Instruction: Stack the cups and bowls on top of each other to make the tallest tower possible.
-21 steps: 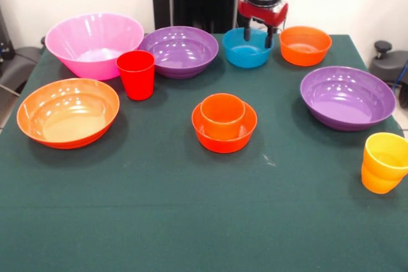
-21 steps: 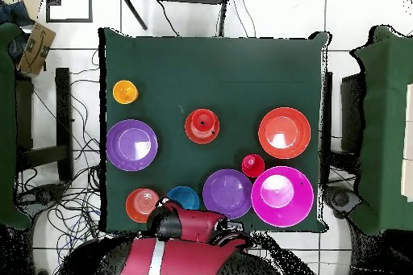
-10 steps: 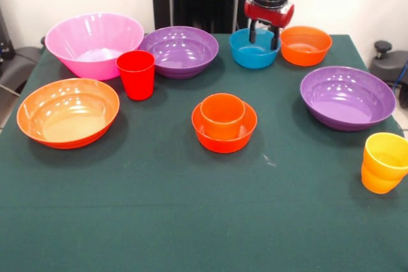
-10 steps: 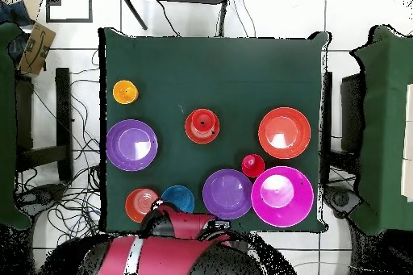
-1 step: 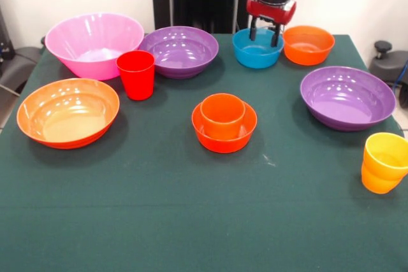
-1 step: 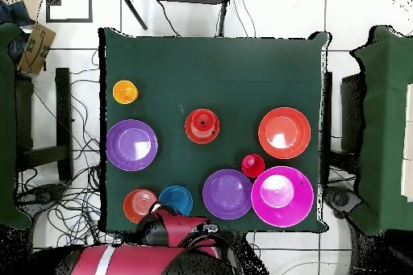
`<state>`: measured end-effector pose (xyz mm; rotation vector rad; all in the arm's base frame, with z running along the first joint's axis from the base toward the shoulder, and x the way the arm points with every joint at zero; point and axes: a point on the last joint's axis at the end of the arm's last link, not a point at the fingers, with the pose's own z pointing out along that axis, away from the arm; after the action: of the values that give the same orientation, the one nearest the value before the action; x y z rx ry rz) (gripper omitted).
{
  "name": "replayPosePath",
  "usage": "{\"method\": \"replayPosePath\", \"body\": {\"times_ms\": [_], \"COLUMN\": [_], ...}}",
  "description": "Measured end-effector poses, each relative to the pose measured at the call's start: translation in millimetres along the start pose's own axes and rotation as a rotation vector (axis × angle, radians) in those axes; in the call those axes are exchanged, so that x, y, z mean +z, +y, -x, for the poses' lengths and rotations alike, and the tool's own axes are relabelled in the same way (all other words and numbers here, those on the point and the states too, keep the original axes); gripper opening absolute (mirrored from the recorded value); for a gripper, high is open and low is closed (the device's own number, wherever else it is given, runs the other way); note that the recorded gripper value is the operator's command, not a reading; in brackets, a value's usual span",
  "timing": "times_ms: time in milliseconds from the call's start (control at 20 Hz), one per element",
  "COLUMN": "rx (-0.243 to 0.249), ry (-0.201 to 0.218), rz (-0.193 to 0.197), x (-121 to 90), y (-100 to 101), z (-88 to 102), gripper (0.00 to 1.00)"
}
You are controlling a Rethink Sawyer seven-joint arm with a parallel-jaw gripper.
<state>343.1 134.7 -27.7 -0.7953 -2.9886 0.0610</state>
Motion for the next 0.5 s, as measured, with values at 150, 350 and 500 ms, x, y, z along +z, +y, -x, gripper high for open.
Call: {"method": "replayPosePath", "body": {"times_ms": [150, 350, 500], "rx": [0.002, 0.004, 0.005], "ry": [-0.006, -0.025, -0.04], "rz": [0.001, 0.01, 0.018], "x": [-1.8, -7.8, -13.6], "y": [0.0, 2.3, 4.8], "z": [2.5, 8.9, 14.4], "gripper": [1.0, 1.0, 1.0]}}
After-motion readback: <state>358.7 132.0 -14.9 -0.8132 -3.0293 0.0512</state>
